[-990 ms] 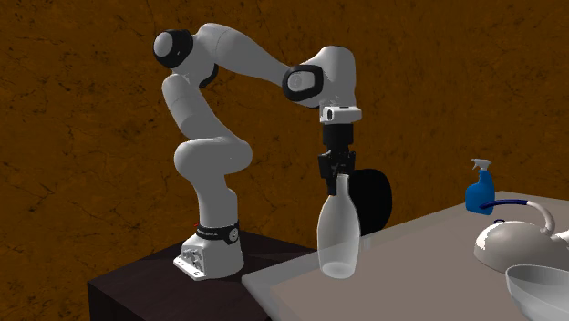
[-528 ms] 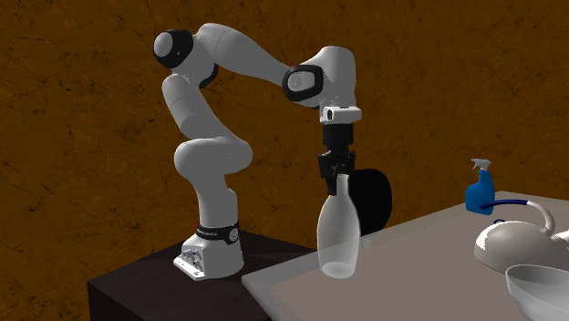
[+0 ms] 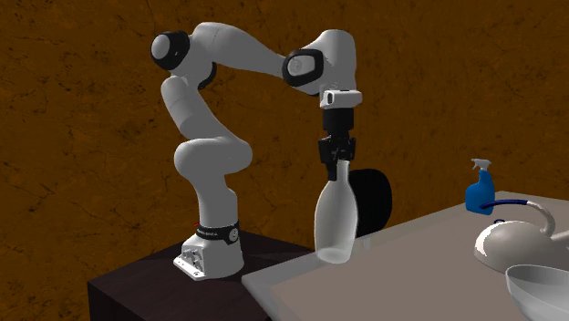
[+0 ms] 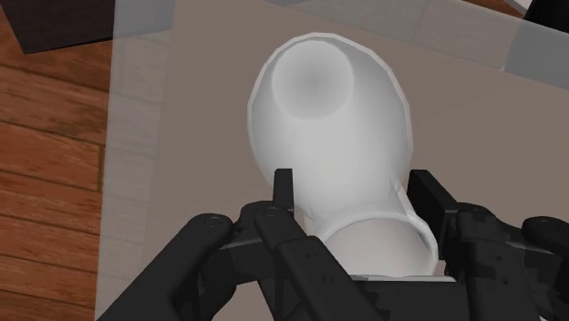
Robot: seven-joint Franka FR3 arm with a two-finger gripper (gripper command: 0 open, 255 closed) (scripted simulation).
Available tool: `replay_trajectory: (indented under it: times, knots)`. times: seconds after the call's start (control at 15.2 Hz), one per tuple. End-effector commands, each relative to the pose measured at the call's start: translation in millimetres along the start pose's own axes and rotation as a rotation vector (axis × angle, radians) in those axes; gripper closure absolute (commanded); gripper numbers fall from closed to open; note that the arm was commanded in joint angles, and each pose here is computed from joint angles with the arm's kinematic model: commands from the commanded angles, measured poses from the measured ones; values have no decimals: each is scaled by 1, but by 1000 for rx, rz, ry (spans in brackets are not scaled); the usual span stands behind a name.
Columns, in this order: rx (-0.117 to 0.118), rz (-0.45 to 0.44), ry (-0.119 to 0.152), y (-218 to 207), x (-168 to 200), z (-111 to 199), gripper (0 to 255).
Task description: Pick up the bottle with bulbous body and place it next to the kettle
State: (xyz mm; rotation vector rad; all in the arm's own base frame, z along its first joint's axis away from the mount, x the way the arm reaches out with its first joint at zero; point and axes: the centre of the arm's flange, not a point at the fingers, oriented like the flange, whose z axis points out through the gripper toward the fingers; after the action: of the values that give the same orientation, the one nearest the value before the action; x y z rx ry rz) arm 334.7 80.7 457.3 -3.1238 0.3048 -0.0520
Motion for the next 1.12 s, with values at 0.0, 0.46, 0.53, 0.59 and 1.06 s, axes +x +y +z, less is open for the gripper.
replay_trajectory:
  times: [0.0, 0.46, 0.53, 0.59, 1.06]
  knots:
    - [0, 0, 0, -1, 0, -11, 255]
    - [0, 0, 0, -1, 1, -48, 255]
    - [0, 0, 0, -1, 2, -53, 255]
    - [0, 0, 0, -1, 2, -58, 255]
    - [0, 0, 0, -1, 3, -95, 255]
